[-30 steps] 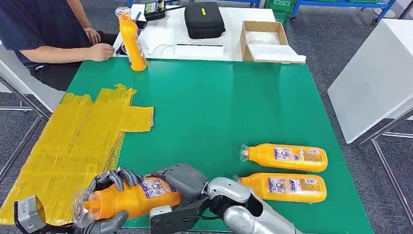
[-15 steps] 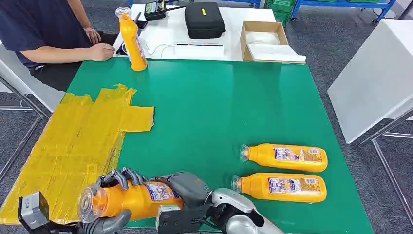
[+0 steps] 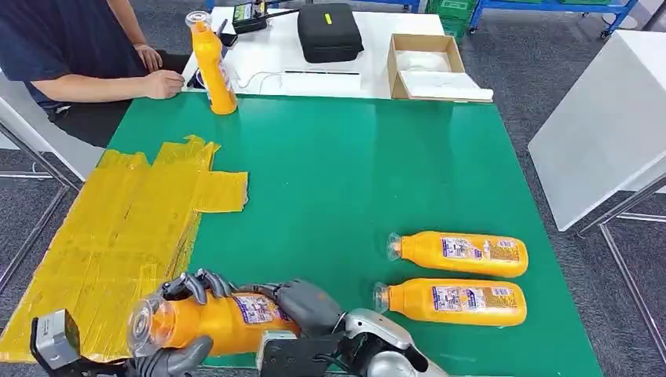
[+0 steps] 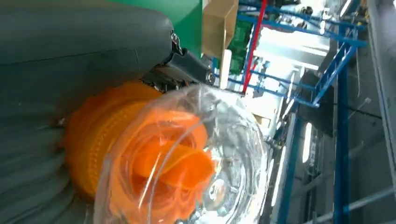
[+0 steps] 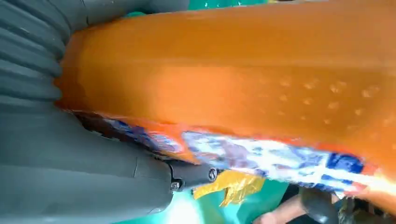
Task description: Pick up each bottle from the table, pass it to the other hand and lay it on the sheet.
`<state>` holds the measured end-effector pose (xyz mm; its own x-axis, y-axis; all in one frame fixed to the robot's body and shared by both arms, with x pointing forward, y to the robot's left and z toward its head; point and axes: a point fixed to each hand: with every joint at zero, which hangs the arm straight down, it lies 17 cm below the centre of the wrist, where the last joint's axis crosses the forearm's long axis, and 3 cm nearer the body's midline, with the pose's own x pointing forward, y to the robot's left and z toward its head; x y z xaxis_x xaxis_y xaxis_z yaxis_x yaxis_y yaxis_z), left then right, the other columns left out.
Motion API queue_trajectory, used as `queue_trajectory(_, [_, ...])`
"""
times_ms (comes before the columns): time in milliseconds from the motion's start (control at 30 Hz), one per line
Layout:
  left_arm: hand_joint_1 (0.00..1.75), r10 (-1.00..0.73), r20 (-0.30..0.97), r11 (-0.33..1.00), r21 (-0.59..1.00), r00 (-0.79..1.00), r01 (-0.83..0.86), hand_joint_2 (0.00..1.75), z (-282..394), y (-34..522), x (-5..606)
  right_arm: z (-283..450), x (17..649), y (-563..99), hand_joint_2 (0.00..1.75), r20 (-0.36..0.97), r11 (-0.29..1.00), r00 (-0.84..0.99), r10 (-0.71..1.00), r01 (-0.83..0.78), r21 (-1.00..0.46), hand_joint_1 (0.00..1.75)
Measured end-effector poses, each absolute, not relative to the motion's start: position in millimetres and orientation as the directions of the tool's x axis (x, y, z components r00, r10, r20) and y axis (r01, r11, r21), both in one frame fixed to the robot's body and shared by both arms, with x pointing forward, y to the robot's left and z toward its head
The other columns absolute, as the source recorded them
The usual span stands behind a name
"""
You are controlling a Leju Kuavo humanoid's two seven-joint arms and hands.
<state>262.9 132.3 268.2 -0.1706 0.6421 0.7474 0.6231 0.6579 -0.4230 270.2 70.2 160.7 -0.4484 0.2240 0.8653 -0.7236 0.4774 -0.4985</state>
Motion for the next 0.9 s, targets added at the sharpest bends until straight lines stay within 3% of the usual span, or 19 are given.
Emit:
queue_trajectory(33, [1.75,0.636,0.751,0.665,-0.417,-0.176,0.620,1.75,268,132,263,161,271,69,1.75,0.867,0.482,-0.445,0.224,-0.722,-0.496,0.00])
queue_trajectory(67, [1.75,0.629,0.756,0.673,-0.410,-0.184,0.616,1.75,268,133,264,160,271,68,0.00,0.869,0.487,-0.441,0.225,-0.722,-0.492,0.00])
queue_trajectory(333, [1.75,0.543,0.797,0.757,-0.328,-0.265,0.566,1.75,270,135,269,158,275,58,0.00,0.851,0.525,-0.458,0.259,-0.673,-0.522,0.00])
queue_trajectory(767, [1.75,0.540,0.794,0.765,-0.324,-0.280,0.557,1.75,275,136,271,164,275,53,0.00,0.834,0.539,-0.483,0.266,-0.642,-0.545,0.00])
queue_trajectory(900, [1.75,0.421,0.835,0.850,-0.227,-0.355,0.475,1.75,270,141,279,171,278,47,0.00,0.806,0.562,-0.516,0.290,-0.590,-0.580,0.00])
